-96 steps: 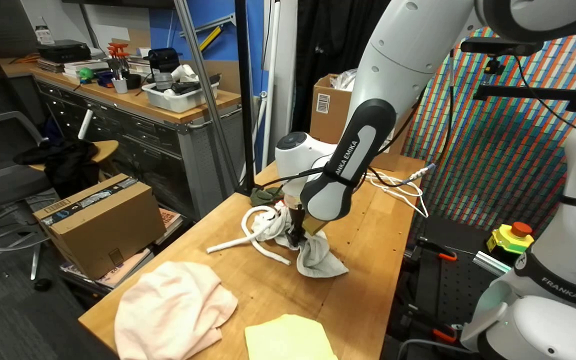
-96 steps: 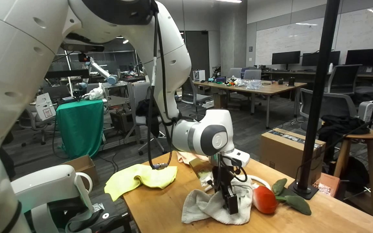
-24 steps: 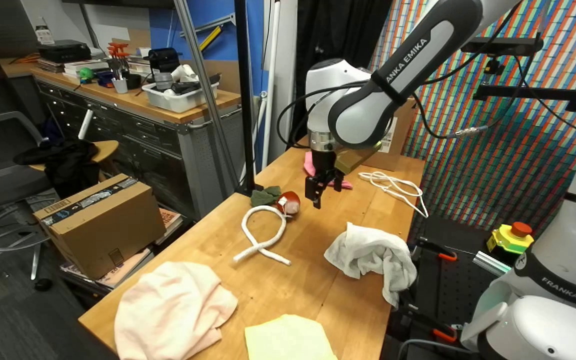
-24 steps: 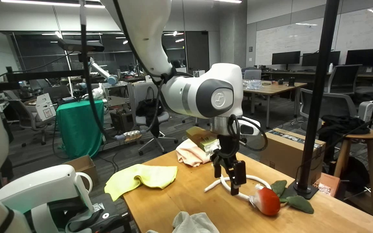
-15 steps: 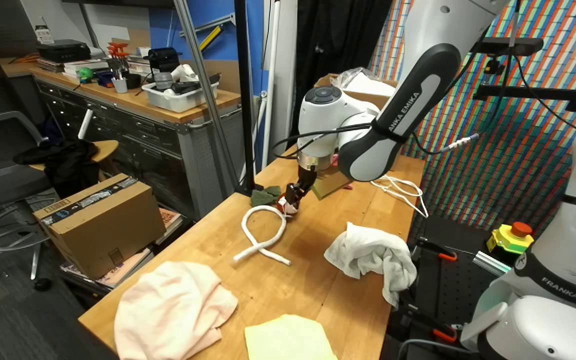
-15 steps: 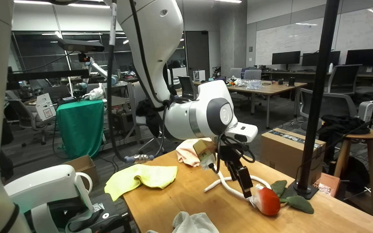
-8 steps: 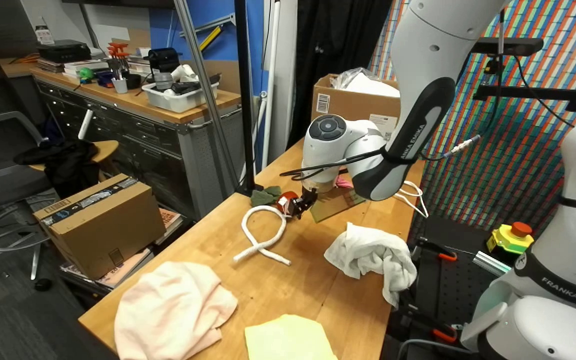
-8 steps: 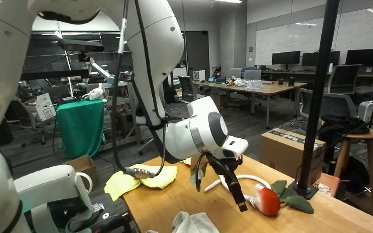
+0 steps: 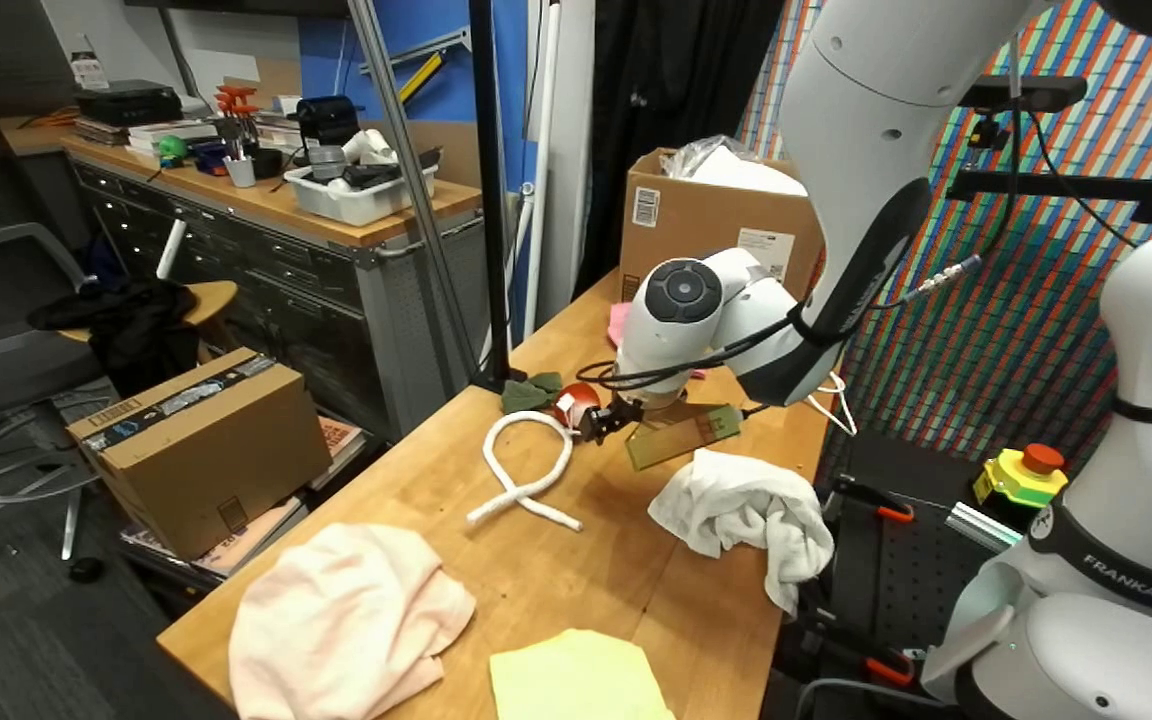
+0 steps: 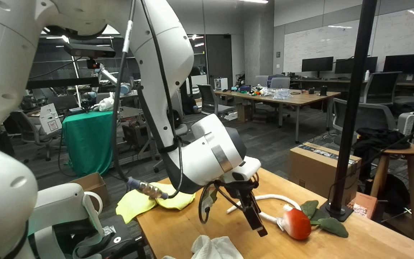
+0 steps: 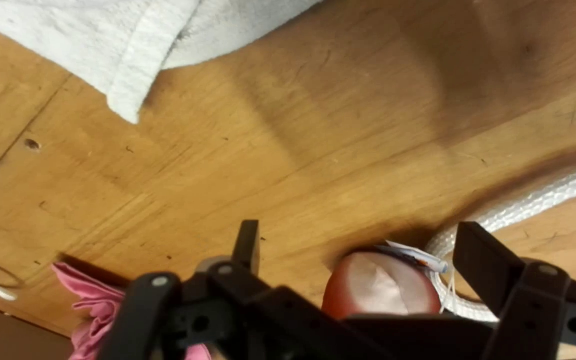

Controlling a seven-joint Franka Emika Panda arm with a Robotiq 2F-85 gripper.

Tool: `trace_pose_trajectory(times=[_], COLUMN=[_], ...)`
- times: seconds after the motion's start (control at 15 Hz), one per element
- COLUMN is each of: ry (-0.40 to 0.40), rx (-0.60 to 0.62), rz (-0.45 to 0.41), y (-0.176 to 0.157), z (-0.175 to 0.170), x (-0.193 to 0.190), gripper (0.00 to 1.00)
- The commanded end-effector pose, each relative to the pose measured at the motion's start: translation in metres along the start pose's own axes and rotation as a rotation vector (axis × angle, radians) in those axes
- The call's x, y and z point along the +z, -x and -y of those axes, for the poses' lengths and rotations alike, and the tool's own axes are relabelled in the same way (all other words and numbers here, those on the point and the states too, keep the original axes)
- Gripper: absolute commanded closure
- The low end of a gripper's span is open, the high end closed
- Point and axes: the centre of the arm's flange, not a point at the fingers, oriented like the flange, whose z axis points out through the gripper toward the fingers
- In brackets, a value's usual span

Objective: Separate the pile of clothes on the table

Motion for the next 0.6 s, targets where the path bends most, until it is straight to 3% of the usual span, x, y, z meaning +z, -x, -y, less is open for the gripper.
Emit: trace_pose_trajectory(times=[0.0,0.07,0.2,0.53], ry=[-0.029,-0.029,-0.058,-0.09], rx=[0.009,-0.015,-0.029,-0.049], rz=[-0.081,-0.103,-0.097,-0.092], y=[0.021,-0.053,-0.06,-0.115], z=[-0.013,0.029,0.044,0.079], x=[-0.017,-0.024,-0.027,-0.033], gripper=[0.0,0.0,0.0,0.0])
